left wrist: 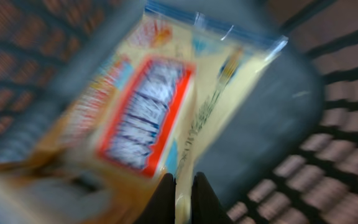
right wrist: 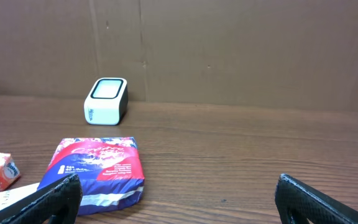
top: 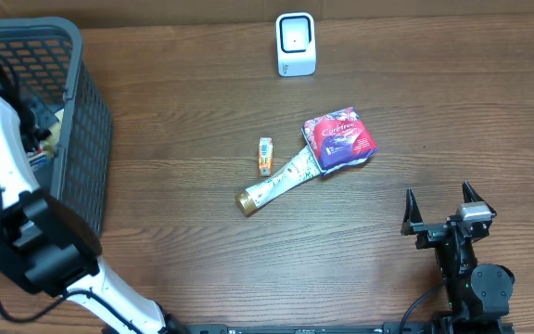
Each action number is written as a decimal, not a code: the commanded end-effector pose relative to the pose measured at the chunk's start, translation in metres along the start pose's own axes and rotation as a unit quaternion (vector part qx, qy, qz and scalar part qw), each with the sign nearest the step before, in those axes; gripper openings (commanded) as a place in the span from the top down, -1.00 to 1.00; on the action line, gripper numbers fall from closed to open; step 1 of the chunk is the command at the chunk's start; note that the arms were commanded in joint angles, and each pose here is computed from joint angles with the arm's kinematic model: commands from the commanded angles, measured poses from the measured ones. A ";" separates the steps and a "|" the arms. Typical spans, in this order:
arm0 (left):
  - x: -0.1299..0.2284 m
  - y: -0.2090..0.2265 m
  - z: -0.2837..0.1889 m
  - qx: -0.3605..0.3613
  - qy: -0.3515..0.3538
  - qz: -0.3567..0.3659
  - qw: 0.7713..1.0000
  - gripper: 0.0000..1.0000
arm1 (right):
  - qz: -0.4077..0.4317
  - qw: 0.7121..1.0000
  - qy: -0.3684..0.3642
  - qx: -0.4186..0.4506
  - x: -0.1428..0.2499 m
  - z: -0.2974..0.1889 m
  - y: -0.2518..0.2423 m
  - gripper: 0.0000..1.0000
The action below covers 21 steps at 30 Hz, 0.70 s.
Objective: Scan the item barcode
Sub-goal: 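Grasp the yellow snack bag in the basket with the left gripper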
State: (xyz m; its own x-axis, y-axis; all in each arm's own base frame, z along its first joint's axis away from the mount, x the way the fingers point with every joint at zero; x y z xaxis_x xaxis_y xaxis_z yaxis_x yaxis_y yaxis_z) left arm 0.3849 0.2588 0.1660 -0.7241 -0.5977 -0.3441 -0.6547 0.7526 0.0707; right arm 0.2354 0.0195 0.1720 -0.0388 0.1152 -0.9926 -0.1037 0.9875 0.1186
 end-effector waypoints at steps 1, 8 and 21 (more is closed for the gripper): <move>-0.030 -0.005 -0.099 0.055 -0.112 -0.024 0.992 0.92 | 0.000 1.000 -0.002 0.000 0.002 0.000 0.000 -1.00; -0.026 0.005 -0.194 0.078 -0.215 -0.035 0.973 0.92 | 0.000 1.000 -0.002 0.001 0.002 0.000 0.000 -1.00; -0.012 0.002 -0.065 0.023 -0.071 -0.013 0.997 -0.99 | -0.001 1.000 -0.002 0.000 0.002 0.000 0.000 -1.00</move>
State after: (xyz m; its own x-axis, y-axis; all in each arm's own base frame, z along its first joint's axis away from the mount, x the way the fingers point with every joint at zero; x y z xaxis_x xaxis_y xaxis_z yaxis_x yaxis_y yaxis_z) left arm 0.3690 0.2445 0.2793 -0.6000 -0.5595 -0.5719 -0.6749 0.7378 -0.0138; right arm 0.2354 0.0195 0.1720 -0.0388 0.1155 -0.9925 -0.1037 0.9875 0.1190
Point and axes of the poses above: each gripper's point midway between its finger pads, its own z axis out along the fingers, its own y axis along the line the jaws close on, x = y × z, the point moved 1 cm from there along -z, back along the fingers, and after that the axes turned 7 degrees about z, right-handed, at the moved point
